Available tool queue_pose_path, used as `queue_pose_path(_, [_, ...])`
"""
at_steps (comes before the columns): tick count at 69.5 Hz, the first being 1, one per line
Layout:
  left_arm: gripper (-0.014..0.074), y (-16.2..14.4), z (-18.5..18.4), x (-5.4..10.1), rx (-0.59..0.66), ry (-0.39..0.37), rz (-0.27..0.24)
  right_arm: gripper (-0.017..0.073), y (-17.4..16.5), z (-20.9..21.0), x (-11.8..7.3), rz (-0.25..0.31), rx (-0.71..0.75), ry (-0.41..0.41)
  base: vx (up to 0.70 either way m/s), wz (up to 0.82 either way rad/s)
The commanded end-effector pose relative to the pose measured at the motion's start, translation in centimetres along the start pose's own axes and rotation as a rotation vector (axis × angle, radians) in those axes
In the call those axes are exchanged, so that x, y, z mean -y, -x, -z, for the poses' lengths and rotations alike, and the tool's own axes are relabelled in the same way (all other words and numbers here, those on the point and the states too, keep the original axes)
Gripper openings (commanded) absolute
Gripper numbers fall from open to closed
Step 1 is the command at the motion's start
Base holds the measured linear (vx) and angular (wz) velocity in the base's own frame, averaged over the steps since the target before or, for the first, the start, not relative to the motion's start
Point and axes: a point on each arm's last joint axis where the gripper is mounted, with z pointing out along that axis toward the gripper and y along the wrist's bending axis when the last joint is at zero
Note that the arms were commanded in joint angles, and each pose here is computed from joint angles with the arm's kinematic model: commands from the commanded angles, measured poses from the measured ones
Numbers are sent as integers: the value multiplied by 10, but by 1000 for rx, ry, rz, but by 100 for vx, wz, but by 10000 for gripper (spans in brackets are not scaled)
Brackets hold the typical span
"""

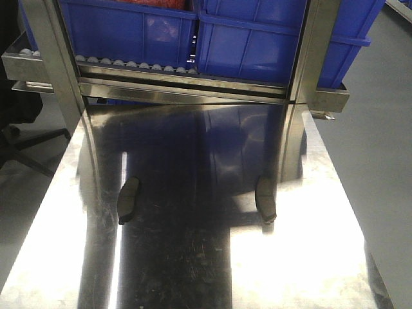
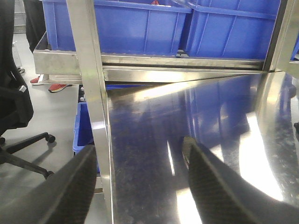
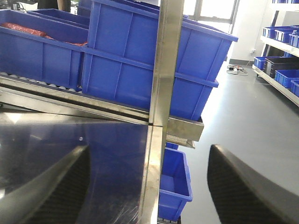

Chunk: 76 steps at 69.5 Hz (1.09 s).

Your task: Move and align brake pads A on conveyor

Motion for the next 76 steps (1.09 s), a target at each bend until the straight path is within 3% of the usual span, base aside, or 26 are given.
queue_pose_path(1, [408, 13, 1, 1, 73, -10, 5, 507, 14, 1, 2, 14, 84, -14, 0, 0])
queue_pose_path(39, [408, 12, 1, 1, 64, -10, 7, 507, 14, 0, 2, 14, 83, -14, 0, 0])
queue_pose_path(46, [408, 17, -2, 1, 60, -9, 67, 507, 14, 0, 2, 14, 83, -14, 0, 0])
queue_pose_path(56, [408, 33, -29, 2, -84, 20, 126, 507, 14, 0, 2, 14, 83, -14, 0, 0])
queue_pose_path(76, [408, 43, -114, 6, -432, 63, 110, 507, 14, 0, 2, 14, 83, -14, 0, 0])
